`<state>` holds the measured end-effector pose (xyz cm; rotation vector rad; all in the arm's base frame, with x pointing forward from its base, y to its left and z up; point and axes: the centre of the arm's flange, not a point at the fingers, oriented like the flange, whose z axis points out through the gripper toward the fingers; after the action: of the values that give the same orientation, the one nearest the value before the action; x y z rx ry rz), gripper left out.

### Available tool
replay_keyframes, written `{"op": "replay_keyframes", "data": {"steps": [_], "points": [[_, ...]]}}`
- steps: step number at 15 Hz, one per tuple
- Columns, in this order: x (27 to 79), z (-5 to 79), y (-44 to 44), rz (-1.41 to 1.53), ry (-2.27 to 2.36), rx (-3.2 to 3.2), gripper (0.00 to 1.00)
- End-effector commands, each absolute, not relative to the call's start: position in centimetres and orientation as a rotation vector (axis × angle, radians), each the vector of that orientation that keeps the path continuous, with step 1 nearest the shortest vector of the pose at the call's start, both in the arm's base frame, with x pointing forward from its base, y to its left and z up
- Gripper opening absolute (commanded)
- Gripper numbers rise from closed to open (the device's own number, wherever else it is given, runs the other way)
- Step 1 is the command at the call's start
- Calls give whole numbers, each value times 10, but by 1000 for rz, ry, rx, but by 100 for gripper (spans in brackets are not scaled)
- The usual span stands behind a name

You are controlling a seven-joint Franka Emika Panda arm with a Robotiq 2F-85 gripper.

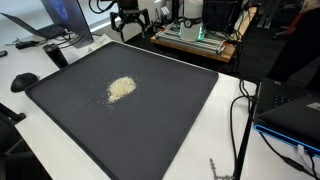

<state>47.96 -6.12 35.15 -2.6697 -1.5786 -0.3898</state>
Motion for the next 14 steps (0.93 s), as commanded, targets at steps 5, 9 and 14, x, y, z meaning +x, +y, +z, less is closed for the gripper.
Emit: {"op": "replay_keyframes", "data": {"steps": [5,9,14], "points": [[477,352,-73,-415,-1136,-2888,100],[491,336,-84,-398,-942,-2909,100],[505,308,-84,-376,-713,-2985,100]]}}
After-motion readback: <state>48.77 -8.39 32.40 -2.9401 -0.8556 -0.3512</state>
